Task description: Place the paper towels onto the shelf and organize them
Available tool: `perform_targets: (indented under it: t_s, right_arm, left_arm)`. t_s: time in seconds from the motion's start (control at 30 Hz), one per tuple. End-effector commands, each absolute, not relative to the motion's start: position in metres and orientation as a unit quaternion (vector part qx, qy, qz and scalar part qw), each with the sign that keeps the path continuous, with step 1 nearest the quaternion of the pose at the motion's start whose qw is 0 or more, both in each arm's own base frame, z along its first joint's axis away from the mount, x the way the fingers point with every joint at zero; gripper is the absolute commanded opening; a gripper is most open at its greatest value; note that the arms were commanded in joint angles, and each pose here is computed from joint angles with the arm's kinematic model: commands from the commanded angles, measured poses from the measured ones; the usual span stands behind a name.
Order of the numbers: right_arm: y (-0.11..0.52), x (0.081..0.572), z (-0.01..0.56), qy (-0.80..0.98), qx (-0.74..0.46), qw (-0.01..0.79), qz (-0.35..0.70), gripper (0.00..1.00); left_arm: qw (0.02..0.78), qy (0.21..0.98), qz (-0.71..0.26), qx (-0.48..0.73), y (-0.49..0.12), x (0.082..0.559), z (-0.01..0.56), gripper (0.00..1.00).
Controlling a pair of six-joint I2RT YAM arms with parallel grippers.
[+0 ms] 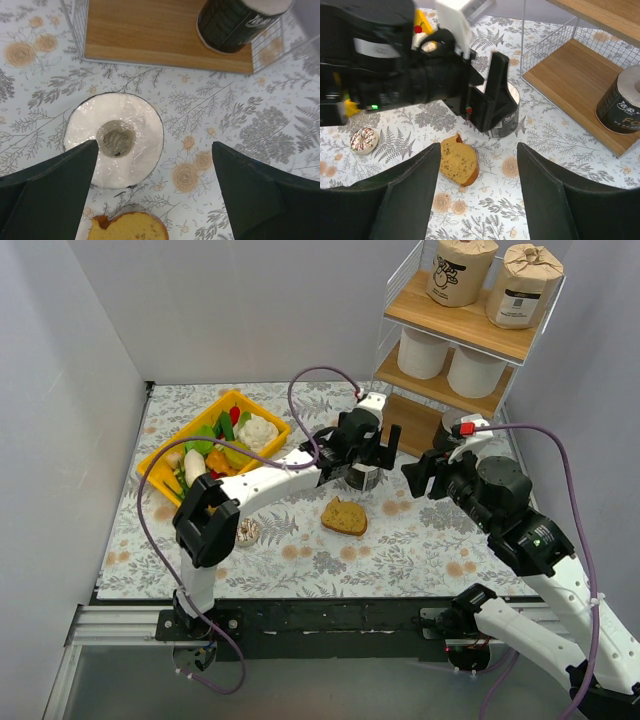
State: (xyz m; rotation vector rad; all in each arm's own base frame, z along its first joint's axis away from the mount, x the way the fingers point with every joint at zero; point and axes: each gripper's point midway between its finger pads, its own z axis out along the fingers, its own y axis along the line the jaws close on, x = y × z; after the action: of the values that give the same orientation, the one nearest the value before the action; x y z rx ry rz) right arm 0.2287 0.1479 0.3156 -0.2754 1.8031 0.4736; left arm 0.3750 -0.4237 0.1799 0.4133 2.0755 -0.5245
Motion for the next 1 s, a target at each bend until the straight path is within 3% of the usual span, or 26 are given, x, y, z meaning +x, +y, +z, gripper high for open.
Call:
perform_targets:
  t_s: [0.0,0.03,0.17,0.33,0.47,0.73,0.97]
  right_arm:
    - [0.156,0.233,0.343,0.757,-0.11,0.602,0.228,0.69]
    - [0.159,0.233,0.345,0.756,-0.112,0.601,0.231,0.69]
    - [0.172,0.245,0.338,0.768,-0.125,0.584,0.229,0.69]
    - [0.185,0.263,0.323,0.79,-0.134,0.559,0.213,0.68]
    - [0.194,0.285,0.302,0.808,-0.141,0.541,0.185,0.67]
    - [0.219,0.316,0.262,0.85,-0.152,0.482,0.151,0.66]
    - [0.253,0.337,0.221,0.871,-0.184,0.442,0.111,0.67]
  left_arm:
    - [0.528,0.801,-0.25,0.128,-0.394,0.365,0.27,0.98]
    - [0.549,0.786,-0.257,0.123,-0.385,0.361,0.291,0.98]
    - [0.576,0.784,-0.202,0.112,-0.343,0.356,0.286,0.98]
    - [0.575,0.803,-0.128,0.095,-0.283,0.338,0.25,0.98]
    - [0.567,0.811,-0.124,0.081,-0.248,0.311,0.238,0.98]
    - [0.55,0.798,-0.239,0.048,-0.216,0.275,0.262,0.98]
    - [0.576,0.803,-0.148,0.03,-0.177,0.281,0.246,0.98]
